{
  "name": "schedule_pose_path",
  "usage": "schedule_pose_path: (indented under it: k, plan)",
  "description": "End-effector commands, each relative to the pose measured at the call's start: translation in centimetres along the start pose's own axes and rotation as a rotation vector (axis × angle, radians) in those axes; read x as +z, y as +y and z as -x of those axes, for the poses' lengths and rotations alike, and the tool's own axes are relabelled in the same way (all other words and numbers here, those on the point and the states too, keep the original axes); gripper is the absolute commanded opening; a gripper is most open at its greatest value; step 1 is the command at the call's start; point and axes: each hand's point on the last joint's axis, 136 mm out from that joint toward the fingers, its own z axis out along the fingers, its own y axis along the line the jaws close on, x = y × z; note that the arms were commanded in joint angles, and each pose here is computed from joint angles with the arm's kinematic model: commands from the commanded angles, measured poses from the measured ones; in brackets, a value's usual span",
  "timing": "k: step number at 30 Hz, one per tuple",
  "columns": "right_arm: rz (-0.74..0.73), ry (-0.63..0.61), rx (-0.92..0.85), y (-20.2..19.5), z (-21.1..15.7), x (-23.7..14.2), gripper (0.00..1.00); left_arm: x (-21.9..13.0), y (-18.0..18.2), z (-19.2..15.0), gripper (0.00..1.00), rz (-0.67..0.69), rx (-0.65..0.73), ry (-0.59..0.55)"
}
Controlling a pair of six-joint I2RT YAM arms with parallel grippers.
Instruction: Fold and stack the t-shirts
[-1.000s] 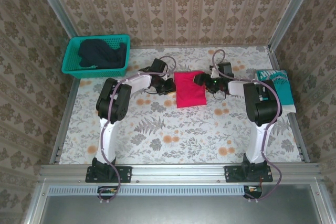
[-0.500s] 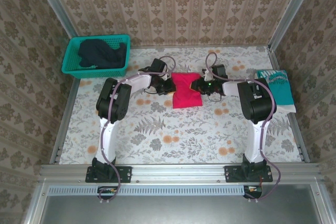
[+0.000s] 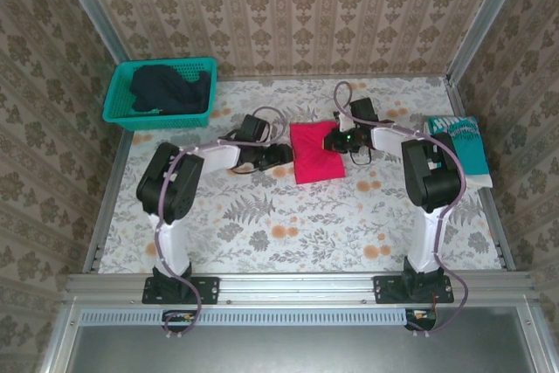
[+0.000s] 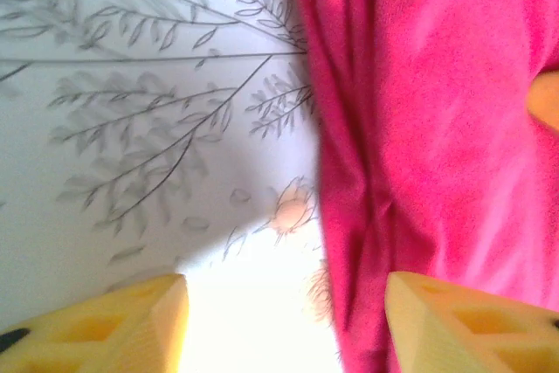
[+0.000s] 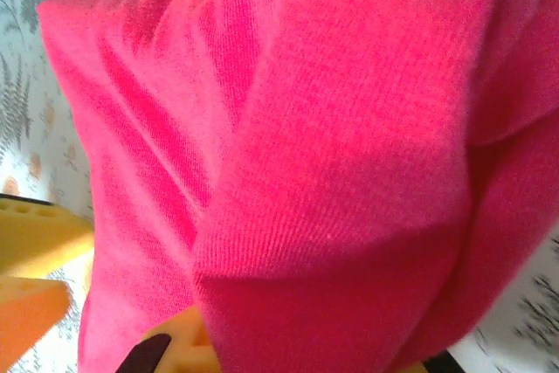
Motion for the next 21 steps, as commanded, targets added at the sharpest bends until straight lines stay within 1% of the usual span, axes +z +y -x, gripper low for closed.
schedule_pose_path:
  k: [1, 3, 5, 8, 11, 18, 21]
  plan:
    - [-0.157, 0.04, -0.108, -1.7, 0.0, -3.2, 0.0, -1.5, -0.2, 1.5, 0.71, 0.025, 0.089, -0.15]
    - [-0.258, 0.05, -0.165, -2.7, 0.4, -4.9, 0.0, -2.1, -1.0, 1.8, 0.77, 0.001, 0.148, -0.188]
    - [-0.35, 0.057, -0.226, -3.7, 0.8, -6.4, 0.0, -2.3, -2.1, 2.0, 0.79, -0.023, 0.211, -0.207]
    - [-0.47, 0.097, -0.312, -5.5, 0.5, -8.6, 0.0, -2.8, -4.2, 2.2, 0.78, -0.078, 0.312, -0.232]
    - [-0.552, 0.121, -0.351, -7.3, 0.5, -10.8, 0.0, -3.6, -6.3, 2.5, 0.78, -0.14, 0.404, -0.259]
    - [-0.66, 0.09, -0.381, -10.7, 0.9, -16.6, 0.0, -5.1, -9.4, 2.4, 0.8, -0.243, 0.538, -0.298]
    - [-0.673, 0.063, -0.364, -11.8, 1.3, -19.0, 0.0, -5.5, -10.6, 2.0, 0.8, -0.275, 0.6, -0.299]
